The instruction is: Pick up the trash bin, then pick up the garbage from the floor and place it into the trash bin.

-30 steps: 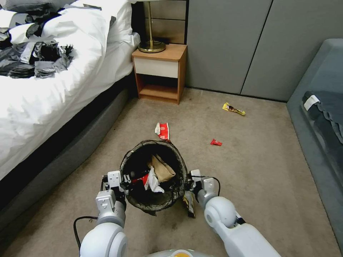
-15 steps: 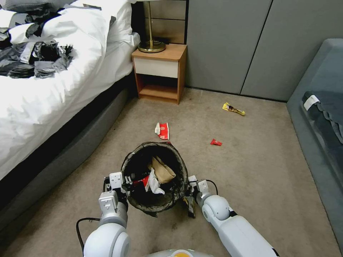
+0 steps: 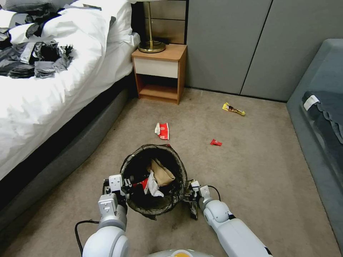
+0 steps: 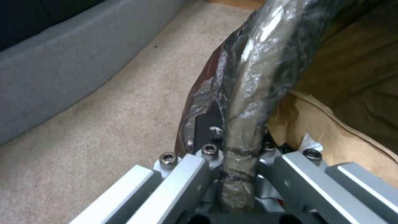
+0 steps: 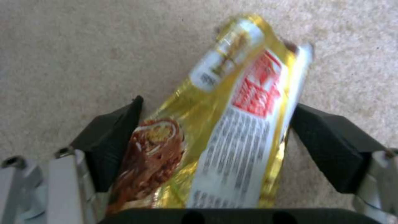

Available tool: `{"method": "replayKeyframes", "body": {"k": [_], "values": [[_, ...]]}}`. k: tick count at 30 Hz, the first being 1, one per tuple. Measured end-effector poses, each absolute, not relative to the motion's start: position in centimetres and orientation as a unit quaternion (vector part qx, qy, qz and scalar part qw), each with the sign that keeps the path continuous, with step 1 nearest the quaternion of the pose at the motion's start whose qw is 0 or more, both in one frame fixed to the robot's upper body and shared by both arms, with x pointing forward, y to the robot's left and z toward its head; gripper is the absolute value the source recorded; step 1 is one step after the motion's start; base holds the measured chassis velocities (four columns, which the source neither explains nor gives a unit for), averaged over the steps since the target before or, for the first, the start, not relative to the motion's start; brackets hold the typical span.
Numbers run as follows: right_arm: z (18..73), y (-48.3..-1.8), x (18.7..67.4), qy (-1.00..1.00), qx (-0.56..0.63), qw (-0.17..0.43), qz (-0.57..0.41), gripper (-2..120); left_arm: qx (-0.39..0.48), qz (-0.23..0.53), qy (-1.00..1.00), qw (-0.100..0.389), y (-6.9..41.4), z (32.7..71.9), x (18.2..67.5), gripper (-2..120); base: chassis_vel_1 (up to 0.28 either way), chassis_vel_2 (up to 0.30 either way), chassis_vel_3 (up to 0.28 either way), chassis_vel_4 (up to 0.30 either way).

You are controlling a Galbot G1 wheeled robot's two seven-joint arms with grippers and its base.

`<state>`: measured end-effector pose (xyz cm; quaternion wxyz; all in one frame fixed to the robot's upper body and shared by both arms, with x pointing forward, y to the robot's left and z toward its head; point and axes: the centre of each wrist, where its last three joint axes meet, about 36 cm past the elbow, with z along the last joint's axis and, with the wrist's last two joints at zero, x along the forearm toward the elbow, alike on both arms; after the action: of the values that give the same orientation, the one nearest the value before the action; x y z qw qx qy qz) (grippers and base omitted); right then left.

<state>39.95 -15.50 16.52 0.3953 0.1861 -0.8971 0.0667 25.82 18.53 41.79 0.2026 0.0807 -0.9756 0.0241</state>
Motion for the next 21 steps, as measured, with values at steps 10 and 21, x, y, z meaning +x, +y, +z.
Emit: {"method": "replayKeyframes", "body": {"k": [10,21], "values": [[16.27,-15.53,39.36,-0.898,0.183,0.394,0.066,59,0.078,0.026,-0.976,0.199,18.36,41.84,26.06,0,0.000,0.000,0.000,0.000],[16.26,-15.83,39.17,-0.904,0.182,0.380,0.069,32,0.078,0.027,-0.977,0.198,18.22,41.71,26.41,0,0.000,0.000,0.000,0.000]]}}
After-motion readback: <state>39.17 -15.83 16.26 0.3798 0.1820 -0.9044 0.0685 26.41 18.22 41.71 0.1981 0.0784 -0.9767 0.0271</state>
